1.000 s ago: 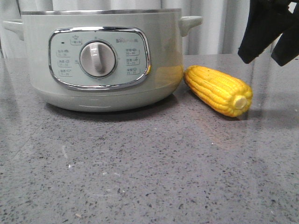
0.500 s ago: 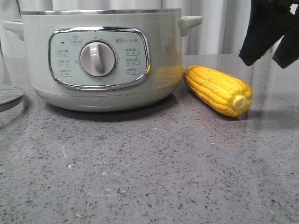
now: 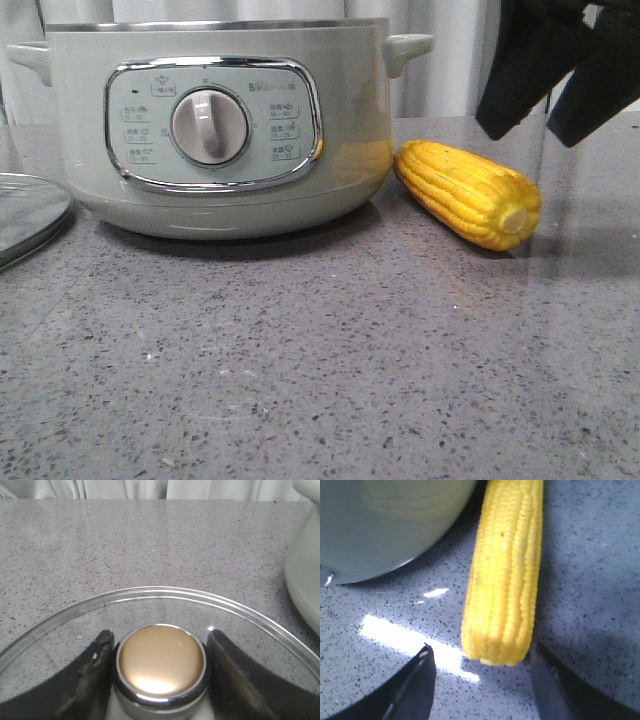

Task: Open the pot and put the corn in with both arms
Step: 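Grasp the yellow corn cob with the right gripper, then lift the corn and carry it over the open pot with the right gripper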

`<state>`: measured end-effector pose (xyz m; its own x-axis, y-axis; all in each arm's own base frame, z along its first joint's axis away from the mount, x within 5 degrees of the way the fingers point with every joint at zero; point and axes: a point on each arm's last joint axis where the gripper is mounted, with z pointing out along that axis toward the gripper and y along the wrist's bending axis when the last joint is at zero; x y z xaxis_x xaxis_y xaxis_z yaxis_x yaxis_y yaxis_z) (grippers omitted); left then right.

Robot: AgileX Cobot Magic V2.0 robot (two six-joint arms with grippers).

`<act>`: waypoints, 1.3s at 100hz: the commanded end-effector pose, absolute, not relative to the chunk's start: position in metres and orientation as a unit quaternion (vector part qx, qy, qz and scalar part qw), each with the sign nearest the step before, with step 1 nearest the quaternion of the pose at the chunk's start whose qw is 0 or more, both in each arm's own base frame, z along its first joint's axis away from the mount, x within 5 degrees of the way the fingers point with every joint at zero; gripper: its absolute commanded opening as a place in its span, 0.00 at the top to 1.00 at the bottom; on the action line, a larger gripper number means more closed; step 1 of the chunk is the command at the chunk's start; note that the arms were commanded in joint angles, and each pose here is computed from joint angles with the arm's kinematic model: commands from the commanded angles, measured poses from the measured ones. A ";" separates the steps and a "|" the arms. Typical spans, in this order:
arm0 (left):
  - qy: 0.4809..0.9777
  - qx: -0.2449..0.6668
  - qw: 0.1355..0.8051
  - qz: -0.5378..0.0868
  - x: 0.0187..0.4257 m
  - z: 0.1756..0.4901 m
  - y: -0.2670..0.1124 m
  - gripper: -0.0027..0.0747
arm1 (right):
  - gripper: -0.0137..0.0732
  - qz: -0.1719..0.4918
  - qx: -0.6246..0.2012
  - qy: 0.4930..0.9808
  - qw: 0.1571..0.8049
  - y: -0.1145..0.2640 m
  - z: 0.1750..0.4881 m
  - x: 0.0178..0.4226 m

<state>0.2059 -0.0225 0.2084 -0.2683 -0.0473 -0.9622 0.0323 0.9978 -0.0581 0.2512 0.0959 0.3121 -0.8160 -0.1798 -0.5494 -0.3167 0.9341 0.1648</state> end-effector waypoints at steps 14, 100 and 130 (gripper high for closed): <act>0.746 0.001 0.665 -0.036 0.212 0.230 -0.025 0.54 | 0.42 0.136 -0.129 0.929 0.318 0.100 0.329 0.262; 0.740 0.000 0.672 -0.036 0.211 0.233 -0.024 0.48 | 0.92 0.119 -0.120 0.958 0.234 0.106 0.285 0.285; 0.713 -0.003 0.700 -0.041 0.203 0.249 -0.023 0.99 | 0.92 0.127 -0.125 0.945 0.276 0.097 0.323 0.258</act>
<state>0.2021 -0.0226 0.2250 -0.1696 -0.0411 -0.9847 0.0486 0.9976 -0.0500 0.2680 0.1031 0.2889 -0.8772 -0.2005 -0.4364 -0.2989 0.9392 0.1693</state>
